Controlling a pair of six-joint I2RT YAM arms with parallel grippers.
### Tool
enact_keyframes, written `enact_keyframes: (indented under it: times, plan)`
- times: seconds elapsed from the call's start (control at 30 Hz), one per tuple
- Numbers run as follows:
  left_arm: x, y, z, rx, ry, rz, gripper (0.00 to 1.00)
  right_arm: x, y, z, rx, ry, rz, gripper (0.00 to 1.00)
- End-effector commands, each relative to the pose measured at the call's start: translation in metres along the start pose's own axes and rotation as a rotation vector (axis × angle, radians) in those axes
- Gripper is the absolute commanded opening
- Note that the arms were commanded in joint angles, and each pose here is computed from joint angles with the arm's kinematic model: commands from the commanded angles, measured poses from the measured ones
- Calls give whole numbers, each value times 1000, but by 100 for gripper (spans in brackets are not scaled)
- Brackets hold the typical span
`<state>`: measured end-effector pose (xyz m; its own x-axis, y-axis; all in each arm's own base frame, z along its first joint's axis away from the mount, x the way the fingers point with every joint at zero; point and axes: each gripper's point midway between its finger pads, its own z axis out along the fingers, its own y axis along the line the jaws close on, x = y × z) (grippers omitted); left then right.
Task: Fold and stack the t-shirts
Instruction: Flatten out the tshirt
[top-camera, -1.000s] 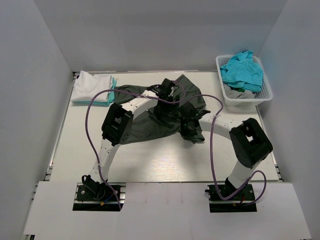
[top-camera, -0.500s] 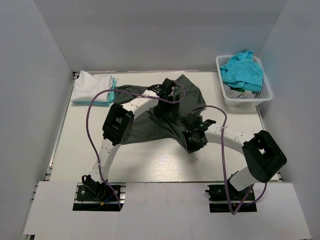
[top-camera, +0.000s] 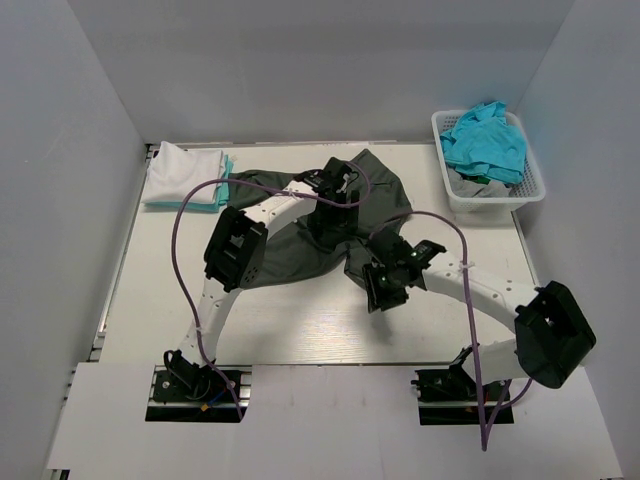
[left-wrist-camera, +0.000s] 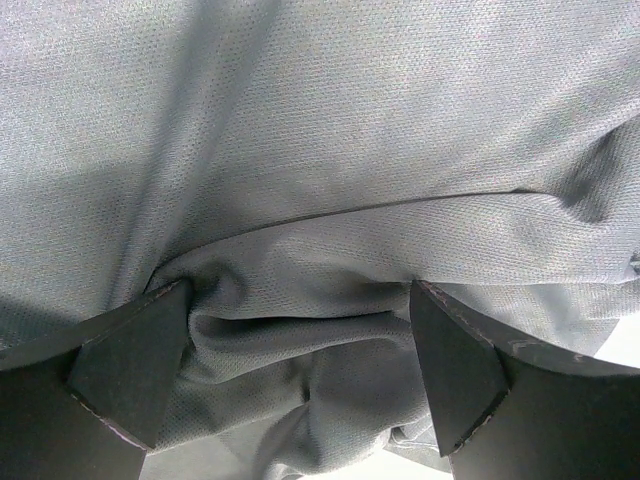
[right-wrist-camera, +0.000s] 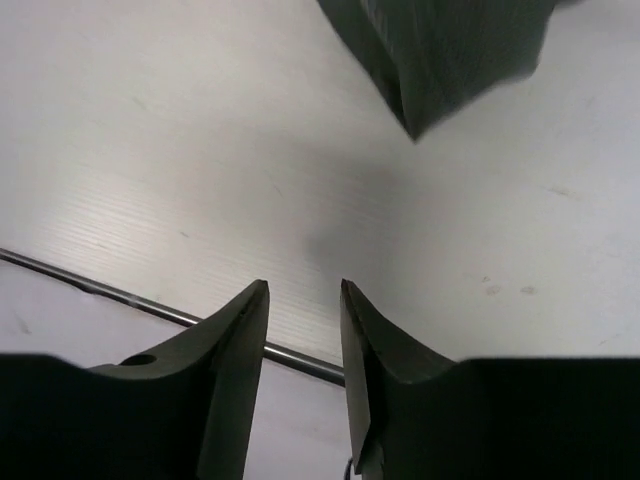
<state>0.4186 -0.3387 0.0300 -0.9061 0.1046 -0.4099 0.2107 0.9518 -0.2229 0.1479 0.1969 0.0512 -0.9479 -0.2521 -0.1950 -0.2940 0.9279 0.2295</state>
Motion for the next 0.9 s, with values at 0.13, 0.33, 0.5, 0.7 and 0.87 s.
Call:
enact_keyframes:
  times: [0.13, 0.33, 0.5, 0.7, 0.87]
  plan:
    - [10, 9, -9, -1, 29, 63, 100, -91, -4, -60, 88, -312, 73, 65]
    - [-43, 11, -79, -75, -157, 107, 100, -128, 2, -58, 44, -367, 76, 90]
    - [-44, 51, -119, -230, -200, 14, 100, -143, 10, -38, -43, -371, 62, 90]
    - [4, 145, -131, -351, -153, -272, 100, -141, 18, 13, -144, -298, 7, 90]
    - [73, 167, -115, -326, -32, -371, 100, -106, 3, 48, -116, -128, 58, 90]
